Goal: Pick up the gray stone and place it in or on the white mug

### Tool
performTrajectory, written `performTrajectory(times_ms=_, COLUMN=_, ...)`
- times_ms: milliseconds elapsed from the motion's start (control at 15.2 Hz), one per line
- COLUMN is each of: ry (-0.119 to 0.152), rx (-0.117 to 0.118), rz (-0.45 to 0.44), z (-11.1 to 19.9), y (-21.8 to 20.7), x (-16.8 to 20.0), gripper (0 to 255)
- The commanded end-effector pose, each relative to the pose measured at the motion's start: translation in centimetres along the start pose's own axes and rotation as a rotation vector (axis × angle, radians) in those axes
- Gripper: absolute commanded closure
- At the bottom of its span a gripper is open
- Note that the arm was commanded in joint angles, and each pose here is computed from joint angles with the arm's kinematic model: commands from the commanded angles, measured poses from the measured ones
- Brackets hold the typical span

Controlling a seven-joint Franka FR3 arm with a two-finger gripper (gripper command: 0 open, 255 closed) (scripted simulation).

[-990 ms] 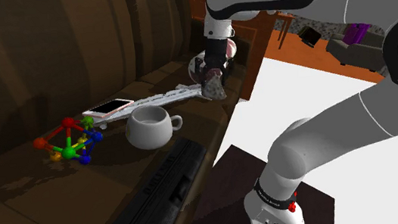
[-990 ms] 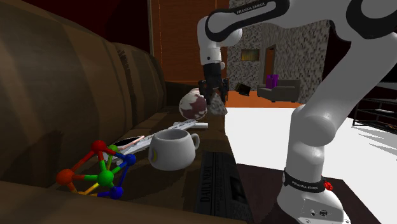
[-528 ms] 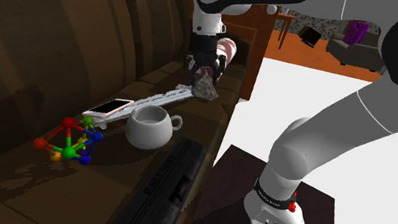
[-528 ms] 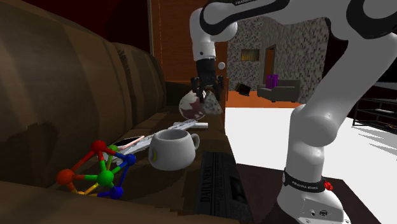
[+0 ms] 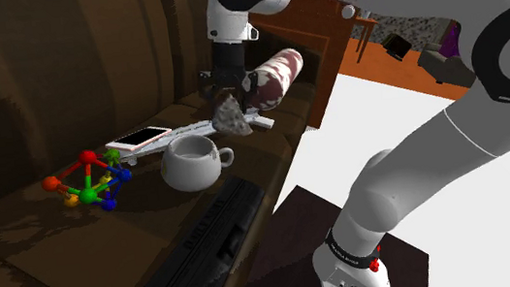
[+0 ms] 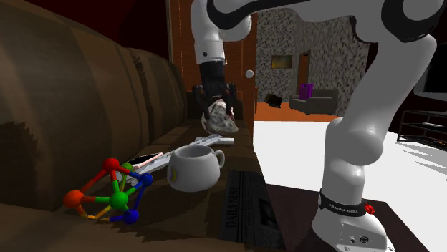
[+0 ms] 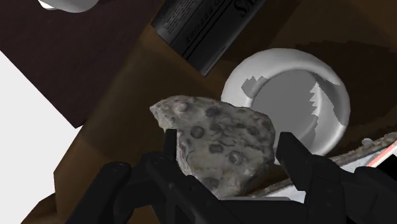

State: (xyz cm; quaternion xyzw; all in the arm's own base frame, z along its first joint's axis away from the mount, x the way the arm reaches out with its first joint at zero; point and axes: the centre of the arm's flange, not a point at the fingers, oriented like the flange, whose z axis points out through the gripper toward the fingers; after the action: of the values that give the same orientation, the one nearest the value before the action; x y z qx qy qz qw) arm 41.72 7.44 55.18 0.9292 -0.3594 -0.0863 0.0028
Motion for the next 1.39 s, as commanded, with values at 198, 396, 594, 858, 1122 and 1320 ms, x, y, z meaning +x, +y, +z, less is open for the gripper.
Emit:
performTrajectory(times_ms=198, ry=0.0, rx=0.001, rz=0.001, z=0.1, y=-6.0, x=-2.7, gripper=255)
performTrajectory(times_ms=396, ry=0.0, rx=0.001, rz=0.001, z=1.1, y=-8.3, x=-3.5, gripper=255)
performTrajectory(times_ms=594, ry=0.0, rx=0.001, rz=0.001, z=2.6, y=-8.4, x=-3.3, gripper=255)
performTrajectory(times_ms=858, ry=0.0, rx=0.001, rz=0.001, z=4.7, y=-8.6, x=-2.9, gripper=255)
performTrajectory(times_ms=1122, ry=0.0, rx=0.001, rz=0.001, z=6.8, y=-8.7, x=-2.6, gripper=255)
performTrajectory(times_ms=1320, ry=0.0, rx=0.001, rz=0.001, z=7.6, y=-8.8, x=-2.5, gripper=255)
